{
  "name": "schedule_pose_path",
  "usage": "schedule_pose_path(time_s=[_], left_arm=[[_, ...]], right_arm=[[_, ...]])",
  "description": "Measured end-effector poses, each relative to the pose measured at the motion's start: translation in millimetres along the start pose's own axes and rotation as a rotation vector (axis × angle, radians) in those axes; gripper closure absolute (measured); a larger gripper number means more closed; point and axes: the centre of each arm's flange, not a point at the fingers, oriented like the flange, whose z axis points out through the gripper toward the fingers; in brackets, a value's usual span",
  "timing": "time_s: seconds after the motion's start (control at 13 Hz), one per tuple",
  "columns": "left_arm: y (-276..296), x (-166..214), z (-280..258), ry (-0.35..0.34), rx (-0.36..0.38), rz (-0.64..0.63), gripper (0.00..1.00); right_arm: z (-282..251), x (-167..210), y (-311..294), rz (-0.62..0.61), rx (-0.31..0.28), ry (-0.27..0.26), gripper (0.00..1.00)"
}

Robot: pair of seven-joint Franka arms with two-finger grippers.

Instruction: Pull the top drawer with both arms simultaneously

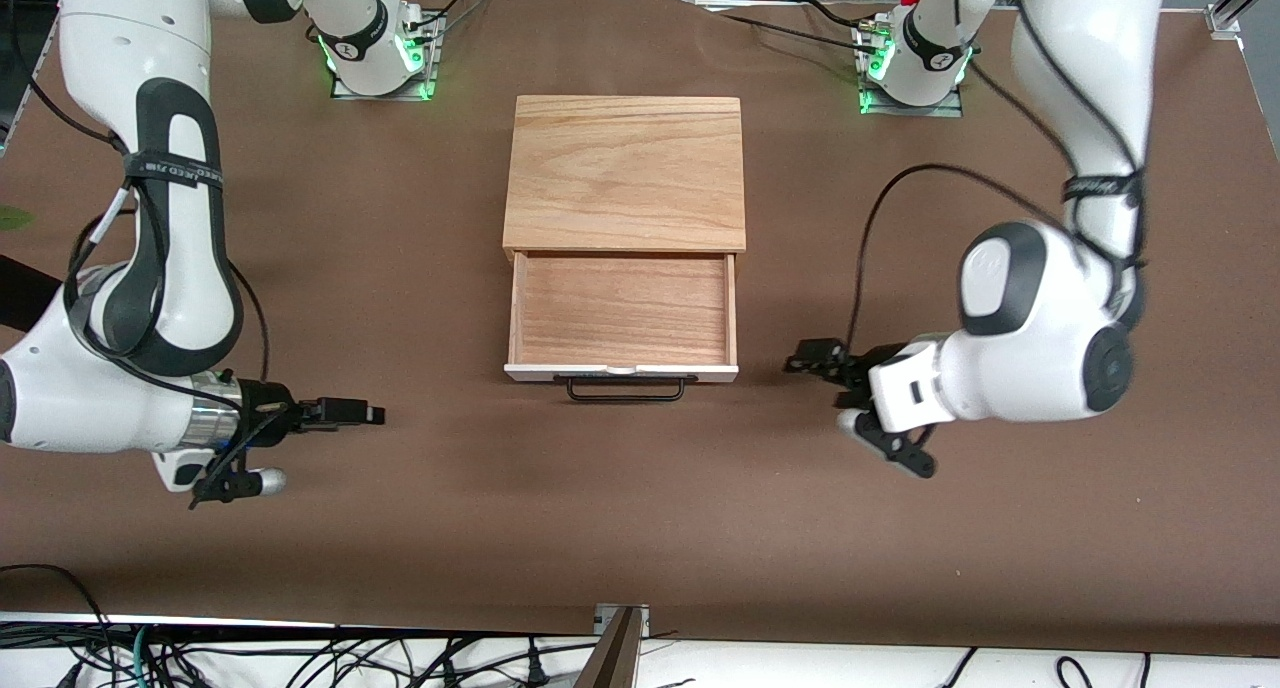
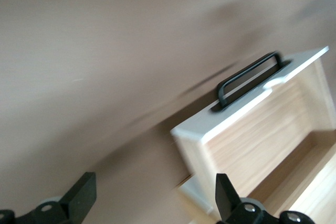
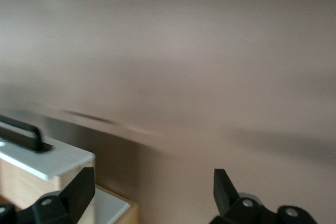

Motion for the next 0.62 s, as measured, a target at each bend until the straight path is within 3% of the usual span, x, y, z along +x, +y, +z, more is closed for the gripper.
schedule_pose_path(time_s=[0.23,0.46,0.62], left_arm=[[-8,-33,-79,-0.051,0.249,0.024,0.00],[4,-67,-134,-0.120,0.392,0.003,0.00],[7,-86,-159,-0.100,0.433,-0.019,0.00]], right_arm=[[-24,-17,-15,0.052,-0.107,-0.044,0.00],[-71,-35,-6,0.051,-0.262,-0.014,0.00],[-116,-56,6,0.055,-0.354,0.025,0.00]])
